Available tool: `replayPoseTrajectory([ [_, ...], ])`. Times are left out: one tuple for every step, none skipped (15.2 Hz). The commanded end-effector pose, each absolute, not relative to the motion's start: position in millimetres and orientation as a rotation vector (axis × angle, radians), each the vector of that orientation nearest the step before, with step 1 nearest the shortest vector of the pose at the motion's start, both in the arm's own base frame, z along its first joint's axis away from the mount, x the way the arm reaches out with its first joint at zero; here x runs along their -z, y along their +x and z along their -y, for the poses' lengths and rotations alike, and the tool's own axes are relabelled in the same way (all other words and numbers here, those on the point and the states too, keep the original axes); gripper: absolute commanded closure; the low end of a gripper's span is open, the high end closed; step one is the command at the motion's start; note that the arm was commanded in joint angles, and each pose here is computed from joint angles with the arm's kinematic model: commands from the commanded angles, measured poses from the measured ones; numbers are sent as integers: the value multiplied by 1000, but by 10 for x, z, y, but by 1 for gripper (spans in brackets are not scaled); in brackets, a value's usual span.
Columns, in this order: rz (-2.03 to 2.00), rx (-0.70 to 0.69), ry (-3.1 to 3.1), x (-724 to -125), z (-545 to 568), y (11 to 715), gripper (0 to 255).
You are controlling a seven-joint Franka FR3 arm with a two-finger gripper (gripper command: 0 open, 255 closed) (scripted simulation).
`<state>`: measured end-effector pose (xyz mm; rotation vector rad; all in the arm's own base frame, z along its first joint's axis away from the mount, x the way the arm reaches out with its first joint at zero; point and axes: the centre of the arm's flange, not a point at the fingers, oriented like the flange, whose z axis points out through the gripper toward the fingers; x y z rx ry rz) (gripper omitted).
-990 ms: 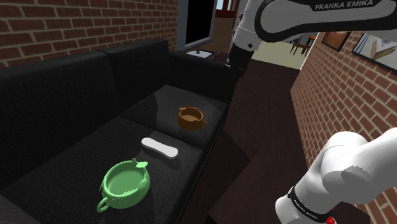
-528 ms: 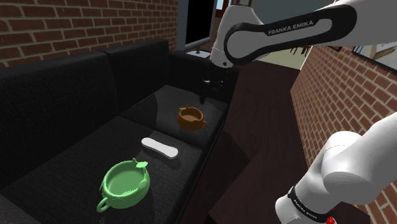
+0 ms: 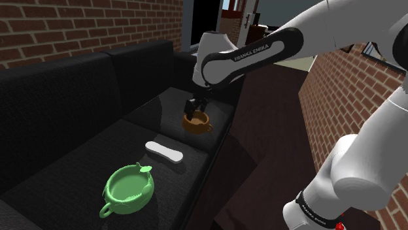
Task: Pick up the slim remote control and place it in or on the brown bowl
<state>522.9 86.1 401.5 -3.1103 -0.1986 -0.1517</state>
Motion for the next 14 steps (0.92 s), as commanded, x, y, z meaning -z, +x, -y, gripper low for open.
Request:
replayPoseTrajectory([
  [230, 138, -3114, -3794, -955, 5364, 0],
  [246, 131, -3115, -3688, -1004, 5434, 0],
  [261, 124, -3117, -3582, -1054, 5504, 0],
  [277, 117, -3118, -3476, -1103, 5573, 0],
  [292, 110, -3119, -3369, -1153, 5641, 0],
  [308, 103, -3121, -3262, -1203, 5708, 0],
  [324, 96, -3122, -3154, -1254, 5775, 0],
  [339, 89, -3123, -3046, -1305, 5840, 0],
  [355, 82, -3124, -2937, -1356, 5904, 0],
  [370, 75, -3125, -2828, -1407, 5967, 0],
  [386, 68, -3126, -2718, -1459, 6030, 0],
  [402, 61, -3126, -2608, -1511, 6091, 0],
  [417, 54, -3127, -2498, -1563, 6151, 0],
  [433, 46, -3127, -2387, -1615, 6211, 0],
])
